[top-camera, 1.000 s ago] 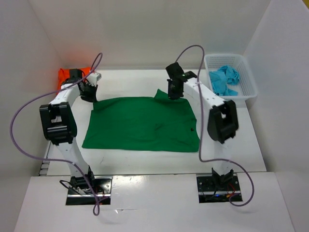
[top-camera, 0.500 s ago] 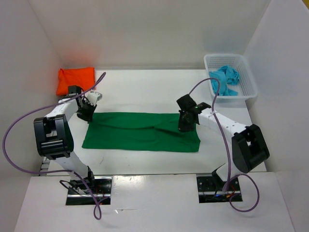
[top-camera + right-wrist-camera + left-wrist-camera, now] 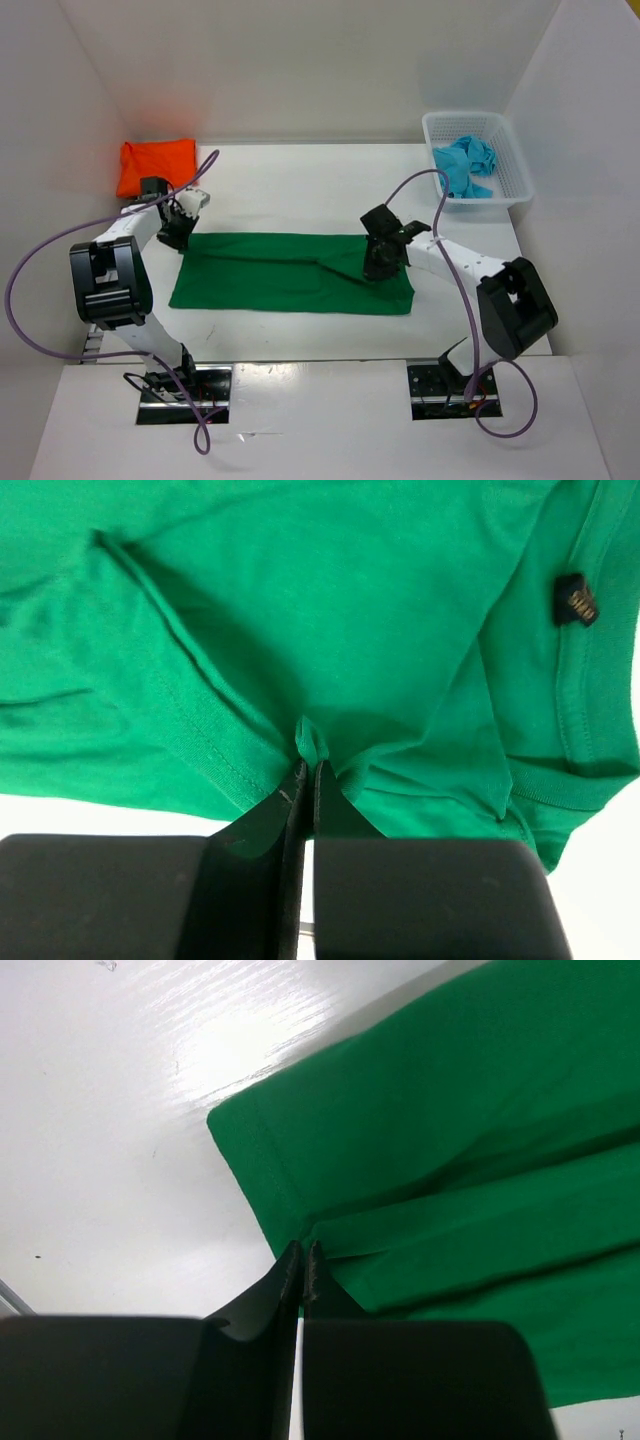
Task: Fold and stack the t-shirts
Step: Fold the other side of the tshirt into a rectangle, then rotate the tshirt 90 degrees
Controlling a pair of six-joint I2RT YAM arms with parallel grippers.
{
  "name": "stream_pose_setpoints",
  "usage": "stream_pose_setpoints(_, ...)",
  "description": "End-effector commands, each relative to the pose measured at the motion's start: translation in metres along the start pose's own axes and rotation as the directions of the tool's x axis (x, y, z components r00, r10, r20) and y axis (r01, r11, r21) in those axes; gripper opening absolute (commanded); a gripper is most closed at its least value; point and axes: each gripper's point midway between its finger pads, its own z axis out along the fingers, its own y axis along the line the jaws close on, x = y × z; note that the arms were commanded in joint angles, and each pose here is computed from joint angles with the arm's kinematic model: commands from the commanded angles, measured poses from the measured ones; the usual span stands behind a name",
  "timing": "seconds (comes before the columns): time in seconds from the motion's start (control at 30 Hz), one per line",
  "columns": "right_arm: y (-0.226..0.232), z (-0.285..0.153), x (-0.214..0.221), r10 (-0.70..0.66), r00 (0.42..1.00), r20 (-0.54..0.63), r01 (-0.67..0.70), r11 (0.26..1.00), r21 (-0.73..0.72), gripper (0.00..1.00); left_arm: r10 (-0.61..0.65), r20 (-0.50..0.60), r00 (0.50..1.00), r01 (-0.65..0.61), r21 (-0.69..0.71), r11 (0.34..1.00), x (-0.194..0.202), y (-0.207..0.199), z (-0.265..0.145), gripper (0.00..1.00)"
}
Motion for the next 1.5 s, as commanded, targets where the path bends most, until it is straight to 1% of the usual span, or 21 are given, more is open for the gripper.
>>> stream_pose_setpoints(0.0, -0.003, 0.016, 0.015, 0.016, 0.999, -0.051, -0.015, 1.0, 0.017, 0.03, -0.008, -0.038, 0.999, 0.008, -0.015, 1.0, 0.01, 0.005, 0.005, 0.02)
stream_pose_setpoints(0.07, -0.006, 0.016, 0.022, 0.026, 0.997, -0.077, -0.024, 0.999, 0.025, 0.12, -0.025, -0.061, 0.998, 0.023, -0.023, 0.999, 0.017, 0.004, 0.009, 0.05)
stream_pose_setpoints(0.1, -0.011, 0.017, 0.028, 0.026, 0.995, -0.094, -0.023, 0.999, 0.041, 0.34, -0.025, -0.061, 0.998, 0.023, -0.023, 0.999, 0.017, 0.004, 0.009, 0.07)
stream_pose_setpoints(0.17, -0.013, 0.011, 0.028, 0.049, 0.995, -0.084, -0.045, 0.998, 0.053, 0.46, -0.037, -0.081, 0.996, 0.037, -0.011, 0.999, 0.022, 0.001, 0.011, 0.11)
stream_pose_setpoints(0.2, -0.018, 0.009, 0.034, 0.064, 0.992, -0.106, -0.056, 0.995, 0.078, 0.58, -0.038, -0.081, 0.996, 0.037, -0.01, 0.999, 0.022, 0.001, 0.011, 0.14)
stream_pose_setpoints(0.27, -0.015, -0.002, 0.03, 0.125, 0.988, -0.091, -0.117, 0.989, 0.086, 0.68, -0.045, -0.073, 0.996, 0.042, -0.04, 0.998, 0.02, 0.004, 0.0, 0.16)
stream_pose_setpoints(0.3, -0.02, -0.008, 0.034, 0.15, 0.984, -0.095, -0.139, 0.984, 0.11, 0.7, -0.034, -0.063, 0.997, 0.031, -0.047, 0.998, 0.017, 0.004, -0.006, 0.22)
stream_pose_setpoints(0.37, -0.02, -0.031, 0.022, 0.265, 0.964, -0.001, -0.264, 0.96, 0.096, 0.79, 0.002, -0.068, 0.998, -0.004, -0.03, 1.0, 0.019, 0.001, -0.015, 0.47)
stream_pose_setpoints(0.4, -0.028, -0.036, 0.029, 0.338, 0.941, 0.013, -0.338, 0.934, 0.113, 0.86, 0.021, -0.037, 0.999, -0.022, -0.034, 0.999, 0.011, 0.001, -0.025, 0.54)
stream_pose_setpoints(0.47, -0.043, -0.041, 0.038, 0.406, 0.912, 0.054, -0.41, 0.903, 0.128, 0.89, 0.05, -0.006, 0.999, -0.05, -0.01, 0.999, 0.003, -0.004, -0.04, 0.66)
stream_pose_setpoints(0.57, -0.058, -0.047, 0.047, 0.535, 0.839, 0.095, -0.543, 0.834, 0.102, 0.94, 0.058, 0.133, 0.989, -0.064, 0.041, 0.997, -0.021, -0.007, -0.073, 0.83)
stream_pose_setpoints(0.6, -0.053, -0.046, 0.041, 0.564, 0.819, 0.103, -0.57, 0.821, 0.038, 0.97, 0.055, 0.16, 0.986, -0.062, 0.037, 0.997, -0.027, -0.003, -0.076, 0.84)
stream_pose_setpoints(0.67, -0.061, -0.037, 0.04, 0.62, 0.779, 0.088, -0.625, 0.78, 0.036, 1.0, 0.055, 0.172, 0.984, -0.06, 0.025, 0.998, -0.033, 0.0, -0.071, 0.85)
stream_pose_setpoints(0.77, -0.081, -0.015, 0.047, 0.653, 0.753, 0.086, -0.658, 0.743, 0.121, 1.0, 0.021, 0.118, 0.993, -0.025, 0.031, 0.999, -0.035, 0.006, -0.041, 0.85)
stream_pose_setpoints(0.93, -0.088, 0.012, 0.048, 0.668, 0.742, 0.05, -0.662, 0.719, 0.211, 1.0, -0.035, 0.052, 0.998, 0.039, -0.059, 0.998, -0.033, 0.039, 0.019, 0.85)
stream_pose_setpoints(1.13, -0.071, 0.034, 0.036, 0.647, 0.762, -0.021, -0.634, 0.753, 0.178, 1.0, -0.082, 0.025, 0.996, 0.085, -0.145, 0.986, -0.035, 0.066, 0.026, 0.87)
stream_pose_setpoints(1.2, -0.071, 0.045, 0.038, 0.641, 0.765, -0.053, -0.622, 0.758, 0.197, 0.93, -0.073, -0.02, 0.997, 0.07, -0.14, 0.988, -0.019, 0.06, 0.032, 0.87)
stream_pose_setpoints(1.3, -0.067, 0.046, 0.026, 0.617, 0.786, -0.041, -0.601, 0.778, 0.183, 0.36, -0.057, -0.087, 0.995, 0.043, -0.153, 0.987, 0.011, 0.049, 0.03, 0.87)
stream_pose_setpoints(1.33, -0.067, 0.045, 0.02, 0.599, 0.8, -0.03, -0.585, 0.79, 0.181, 0.09, -0.06, -0.108, 0.992, 0.042, -0.162, 0.986, 0.019, 0.047, 0.028, 0.87)
stream_pose_setpoints(1.4, -0.066, 0.044, -0.005, 0.581, 0.814, 0.009, -0.574, 0.801, 0.167, 0.01, -0.076, -0.139, 0.987, 0.054, -0.158, 0.986, 0.036, 0.041, 0.025, 0.87)
stream_pose_setpoints(1.47, -0.066, 0.045, -0.044, 0.537, 0.842, 0.053, -0.539, 0.831, 0.14, 0.01, -0.112, -0.163, 0.98, 0.085, -0.163, 0.983, 0.048, 0.042, 0.021, 0.87)
